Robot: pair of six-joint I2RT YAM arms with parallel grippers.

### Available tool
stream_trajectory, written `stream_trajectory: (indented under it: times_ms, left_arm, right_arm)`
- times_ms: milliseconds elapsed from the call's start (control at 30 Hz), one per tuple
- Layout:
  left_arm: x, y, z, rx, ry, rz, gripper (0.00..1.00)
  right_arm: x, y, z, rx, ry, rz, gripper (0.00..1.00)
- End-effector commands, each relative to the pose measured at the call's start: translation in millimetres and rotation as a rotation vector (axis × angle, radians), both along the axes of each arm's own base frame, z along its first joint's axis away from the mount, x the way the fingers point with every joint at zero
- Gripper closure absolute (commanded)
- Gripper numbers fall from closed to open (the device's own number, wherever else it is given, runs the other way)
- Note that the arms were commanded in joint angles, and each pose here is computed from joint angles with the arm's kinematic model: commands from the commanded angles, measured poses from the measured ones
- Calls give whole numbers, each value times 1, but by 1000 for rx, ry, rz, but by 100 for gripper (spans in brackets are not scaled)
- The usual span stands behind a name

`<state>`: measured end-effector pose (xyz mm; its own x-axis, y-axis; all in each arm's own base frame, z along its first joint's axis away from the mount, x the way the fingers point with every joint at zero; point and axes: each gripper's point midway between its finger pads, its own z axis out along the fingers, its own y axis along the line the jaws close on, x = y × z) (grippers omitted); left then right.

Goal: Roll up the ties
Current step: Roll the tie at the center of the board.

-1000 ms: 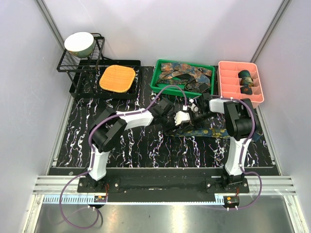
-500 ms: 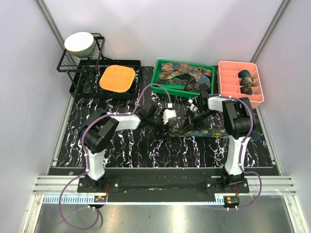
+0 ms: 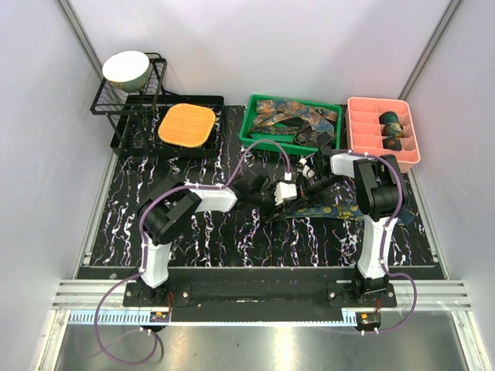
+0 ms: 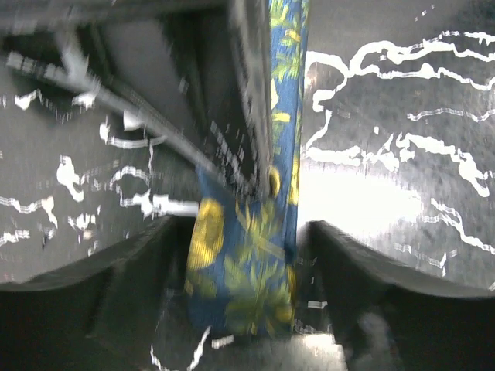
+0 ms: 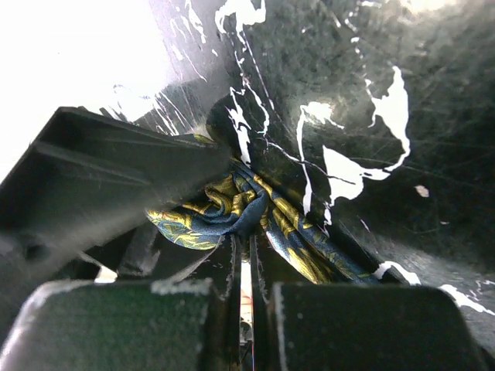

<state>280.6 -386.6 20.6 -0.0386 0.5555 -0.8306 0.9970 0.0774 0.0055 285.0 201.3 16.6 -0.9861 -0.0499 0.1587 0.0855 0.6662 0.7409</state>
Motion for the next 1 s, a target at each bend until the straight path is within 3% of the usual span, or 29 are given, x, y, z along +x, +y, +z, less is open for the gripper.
stream_trajectory:
  times_ms: [0, 133, 367, 433, 467, 567, 667, 967]
  left_arm:
    - [2, 23, -34, 201, -47, 34, 47]
    - [-5, 38, -40, 281, -41, 27, 65]
    - [-14, 57, -61, 388, -14, 18, 75]
    - [-15, 57, -62, 395, -4, 19, 65]
    - [-15, 55, -59, 379, 10, 31, 50]
    - [-14, 53, -39, 264, 49, 66, 27]
    - [-7, 55, -13, 117, 87, 107, 20]
    - [0, 39, 28, -102, 55, 63, 25]
  right_arm:
    - [-13, -23, -35, -198, -28, 80, 100]
    - [-16, -23, -15, -185, -35, 78, 100]
    - [-11, -26, -31, -222, -12, 81, 100]
    - [-12, -33, -48, -271, -2, 89, 100]
    - [-10, -35, -53, -289, -10, 91, 100]
    - [-4, -42, -66, -344, -12, 87, 100]
    - [-4, -44, -71, -362, -2, 81, 100]
    - [-9, -47, -75, -380, 7, 84, 100]
